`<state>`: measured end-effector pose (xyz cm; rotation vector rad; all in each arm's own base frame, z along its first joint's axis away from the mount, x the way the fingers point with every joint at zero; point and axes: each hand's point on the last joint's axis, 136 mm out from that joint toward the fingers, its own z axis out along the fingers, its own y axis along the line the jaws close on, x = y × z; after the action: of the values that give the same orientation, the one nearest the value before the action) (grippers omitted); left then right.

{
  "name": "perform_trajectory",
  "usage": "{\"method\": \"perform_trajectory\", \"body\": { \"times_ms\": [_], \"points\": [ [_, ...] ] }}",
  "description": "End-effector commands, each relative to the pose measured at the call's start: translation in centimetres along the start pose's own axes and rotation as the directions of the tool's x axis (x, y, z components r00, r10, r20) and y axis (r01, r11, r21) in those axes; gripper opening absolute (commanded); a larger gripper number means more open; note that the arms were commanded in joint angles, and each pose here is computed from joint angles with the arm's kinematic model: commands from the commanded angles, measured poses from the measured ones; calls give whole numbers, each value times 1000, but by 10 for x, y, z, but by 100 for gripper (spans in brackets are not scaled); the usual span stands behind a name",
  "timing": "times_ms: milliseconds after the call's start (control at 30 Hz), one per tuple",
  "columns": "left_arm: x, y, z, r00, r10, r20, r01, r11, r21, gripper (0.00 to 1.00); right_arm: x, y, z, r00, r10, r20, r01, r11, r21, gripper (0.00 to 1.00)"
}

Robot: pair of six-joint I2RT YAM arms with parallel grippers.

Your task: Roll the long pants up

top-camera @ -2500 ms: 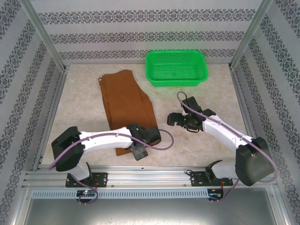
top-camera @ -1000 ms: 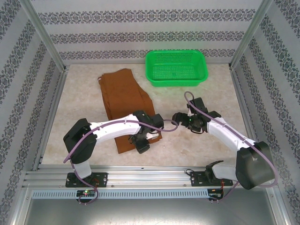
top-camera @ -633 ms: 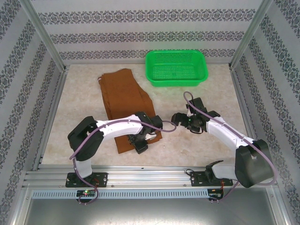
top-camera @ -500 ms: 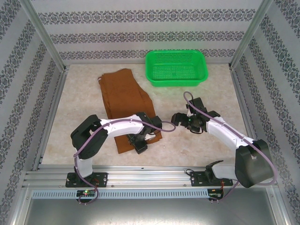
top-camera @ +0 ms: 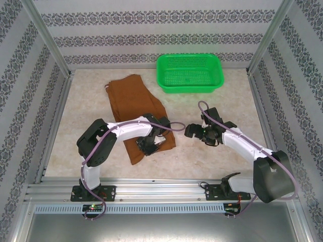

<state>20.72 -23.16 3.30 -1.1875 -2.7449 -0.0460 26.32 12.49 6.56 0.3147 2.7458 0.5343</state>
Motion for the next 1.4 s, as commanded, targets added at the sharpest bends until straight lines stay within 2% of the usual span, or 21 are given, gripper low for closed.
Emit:
{"method": "perform_trajectory", "body": {
  "times_ms": [0,167,300,367,500,567,667,767,800,833,1033,1233,1367],
  "points": [
    [-1,-34,-31,999,28,16,-30,984,174,0,6,0,-5,1000,2,7,-2,1000,-22,95],
    [-9,-51,-54,1000,17,24,-23,960,278,0,8,1,-12,999,10,36,-8,999,-53,91],
    [-10,-63,-59,999,40,-17,-30,918,396,1,2,10,-21,996,24,87,-15,994,-106,86],
    [-13,-61,-59,998,51,-24,-36,909,415,2,-2,15,-25,994,26,108,-12,991,-133,79],
    [-28,-44,-62,999,-18,-27,28,888,460,5,-8,25,-29,992,34,118,-13,985,-172,62],
    [-35,-37,-62,999,-37,-24,44,879,475,6,-9,29,-29,992,43,120,-19,982,-189,60],
    [-44,-23,-61,997,-79,-23,80,863,500,7,-12,37,-28,993,33,118,-7,976,-216,52],
    [-54,-11,-63,994,-112,2,93,840,534,9,-14,48,-27,994,15,109,12,970,-242,23],
    [-57,-7,-64,993,-119,7,96,831,548,10,-15,53,-28,994,8,106,19,967,-255,9],
    [-60,-5,-66,992,-122,14,94,826,556,10,-15,57,-28,995,4,103,24,965,-263,0],
    [-69,8,-76,991,-126,38,78,796,601,14,-18,86,-31,992,-76,96,102,947,-305,0],
    [-69,7,-66,991,-130,24,83,755,650,15,-32,111,-23,992,-113,64,128,929,-347,0],
    [-68,16,-58,987,-161,16,112,751,651,13,-39,124,-8,990,-142,14,138,925,-355,0]
  ]
}}
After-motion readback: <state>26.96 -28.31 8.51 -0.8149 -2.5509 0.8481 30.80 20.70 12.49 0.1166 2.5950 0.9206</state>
